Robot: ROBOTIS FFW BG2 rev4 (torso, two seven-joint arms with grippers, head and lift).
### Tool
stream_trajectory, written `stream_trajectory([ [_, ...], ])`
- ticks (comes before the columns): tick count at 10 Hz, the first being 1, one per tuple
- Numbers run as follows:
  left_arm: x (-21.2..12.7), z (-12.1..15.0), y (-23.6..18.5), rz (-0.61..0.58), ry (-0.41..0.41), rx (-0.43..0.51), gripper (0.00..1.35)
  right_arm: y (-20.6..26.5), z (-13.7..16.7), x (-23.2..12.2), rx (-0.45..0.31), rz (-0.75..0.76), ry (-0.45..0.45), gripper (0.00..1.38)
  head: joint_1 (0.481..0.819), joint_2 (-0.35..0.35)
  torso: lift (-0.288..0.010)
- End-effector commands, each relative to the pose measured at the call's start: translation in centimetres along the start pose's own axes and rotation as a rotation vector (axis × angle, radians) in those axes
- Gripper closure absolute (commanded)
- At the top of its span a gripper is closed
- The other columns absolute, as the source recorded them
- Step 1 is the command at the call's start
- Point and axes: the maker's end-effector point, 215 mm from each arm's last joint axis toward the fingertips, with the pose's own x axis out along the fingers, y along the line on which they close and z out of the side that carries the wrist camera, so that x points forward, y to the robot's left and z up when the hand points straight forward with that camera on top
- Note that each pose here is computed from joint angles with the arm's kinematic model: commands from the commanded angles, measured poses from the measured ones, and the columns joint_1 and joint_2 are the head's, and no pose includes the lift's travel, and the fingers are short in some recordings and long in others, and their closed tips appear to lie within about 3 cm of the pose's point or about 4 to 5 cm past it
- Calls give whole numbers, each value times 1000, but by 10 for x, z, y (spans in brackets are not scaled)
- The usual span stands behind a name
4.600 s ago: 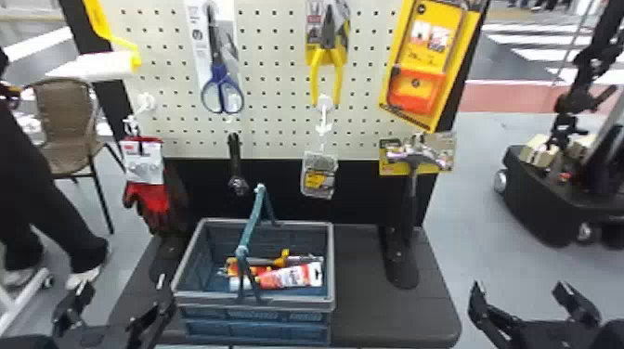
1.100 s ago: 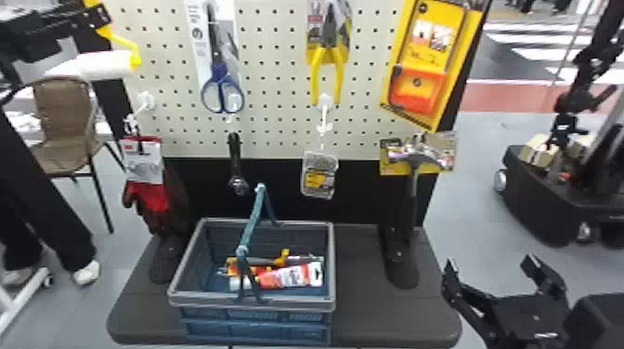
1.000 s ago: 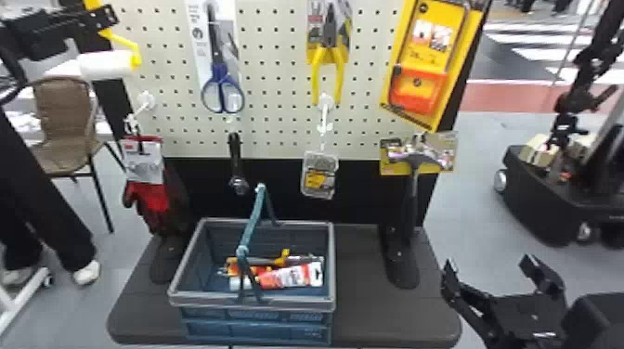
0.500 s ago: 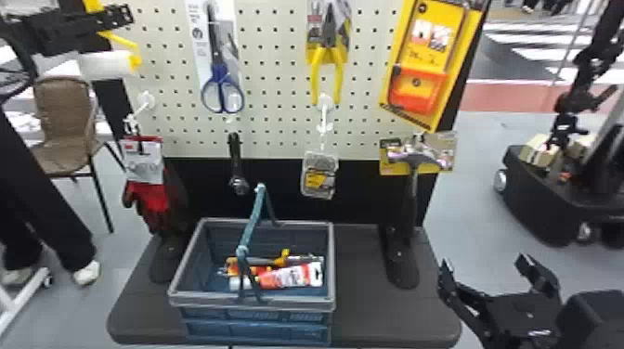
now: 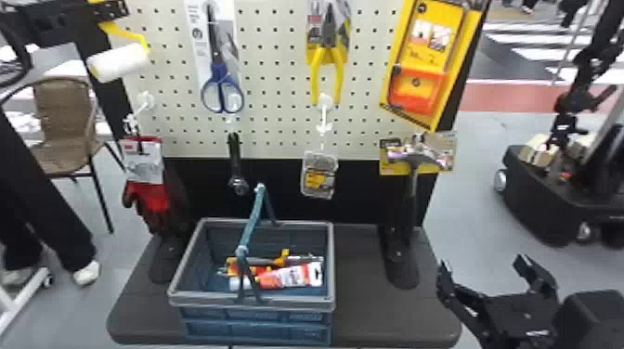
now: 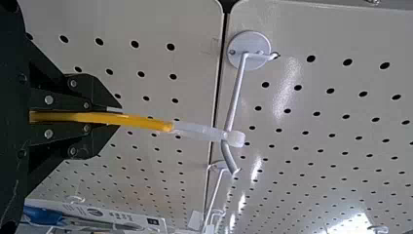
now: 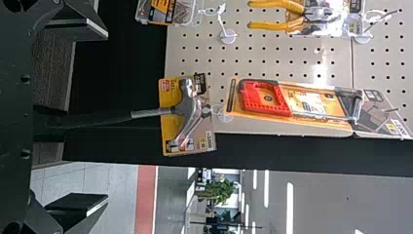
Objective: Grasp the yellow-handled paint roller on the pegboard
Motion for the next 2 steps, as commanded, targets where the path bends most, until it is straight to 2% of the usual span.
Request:
stream_trajectory([
  [1,0,0,1,3,2,2,1216,0,-1,0,1,0,3,122,549,0,-100],
  [2,0,0,1,3,3,1,1216,0,0,0,1,0,1,122,549,0,-100],
])
